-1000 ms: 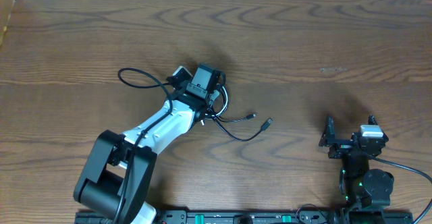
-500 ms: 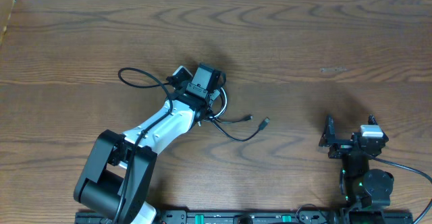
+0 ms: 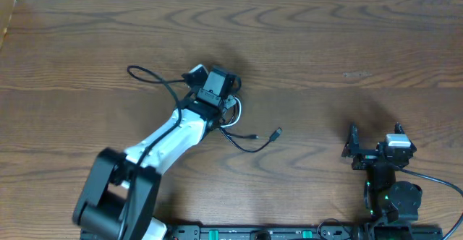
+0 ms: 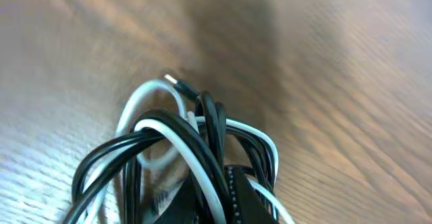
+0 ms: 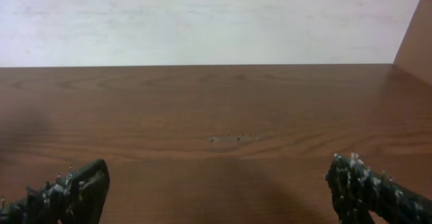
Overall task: Untangle cables
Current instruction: 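Lift the grasped cable bundle upward with the left gripper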
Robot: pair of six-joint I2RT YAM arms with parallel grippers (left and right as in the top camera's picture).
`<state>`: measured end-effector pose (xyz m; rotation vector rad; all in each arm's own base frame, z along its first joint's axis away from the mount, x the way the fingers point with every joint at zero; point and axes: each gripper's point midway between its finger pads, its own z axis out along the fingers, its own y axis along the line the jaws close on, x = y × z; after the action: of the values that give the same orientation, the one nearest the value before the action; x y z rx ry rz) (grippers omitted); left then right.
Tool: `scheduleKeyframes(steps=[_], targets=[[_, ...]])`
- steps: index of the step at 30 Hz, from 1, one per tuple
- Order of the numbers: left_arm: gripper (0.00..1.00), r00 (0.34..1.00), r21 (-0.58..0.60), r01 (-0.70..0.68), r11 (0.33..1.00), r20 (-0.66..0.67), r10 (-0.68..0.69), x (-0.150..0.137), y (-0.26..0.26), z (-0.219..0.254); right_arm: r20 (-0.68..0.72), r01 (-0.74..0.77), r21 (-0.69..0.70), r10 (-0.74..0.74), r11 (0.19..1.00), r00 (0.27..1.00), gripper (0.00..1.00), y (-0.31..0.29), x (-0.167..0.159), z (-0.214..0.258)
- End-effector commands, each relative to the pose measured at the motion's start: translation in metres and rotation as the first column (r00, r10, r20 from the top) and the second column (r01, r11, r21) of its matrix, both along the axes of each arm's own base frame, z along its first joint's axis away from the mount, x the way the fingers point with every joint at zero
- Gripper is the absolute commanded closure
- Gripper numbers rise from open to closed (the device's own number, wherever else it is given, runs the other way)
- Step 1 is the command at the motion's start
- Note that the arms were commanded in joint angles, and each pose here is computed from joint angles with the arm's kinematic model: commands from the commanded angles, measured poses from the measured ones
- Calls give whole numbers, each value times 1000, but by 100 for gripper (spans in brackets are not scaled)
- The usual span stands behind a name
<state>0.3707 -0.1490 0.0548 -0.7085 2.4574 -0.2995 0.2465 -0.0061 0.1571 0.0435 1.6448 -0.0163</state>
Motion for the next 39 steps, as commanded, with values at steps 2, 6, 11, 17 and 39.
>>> scheduleKeyframes(steps=[2, 6, 11, 17, 39], targets=[[93, 966, 121, 198, 973, 144, -214, 8, -3, 57, -3, 9, 13, -9, 1000, 1000, 1, -2, 0, -1], [93, 900, 199, 334, 921, 223, -374, 3, -10, 95, -2, 9, 13, -9, 1000, 1000, 1, -2, 0, -1], [93, 798, 211, 491, 845, 279, -534, -9, -30, 122, -3, 9, 13, -9, 1000, 1000, 1, -2, 0, -1], [92, 637, 203, 674, 711, 328, -697, -29, -58, 138, -3, 9, 13, -9, 1000, 1000, 1, -2, 0, -1], [93, 206, 52, 961, 270, 514, -833, -105, -121, 173, 2, 17, 9, -17, 1000, 1000, 1, -3, 0, 0]])
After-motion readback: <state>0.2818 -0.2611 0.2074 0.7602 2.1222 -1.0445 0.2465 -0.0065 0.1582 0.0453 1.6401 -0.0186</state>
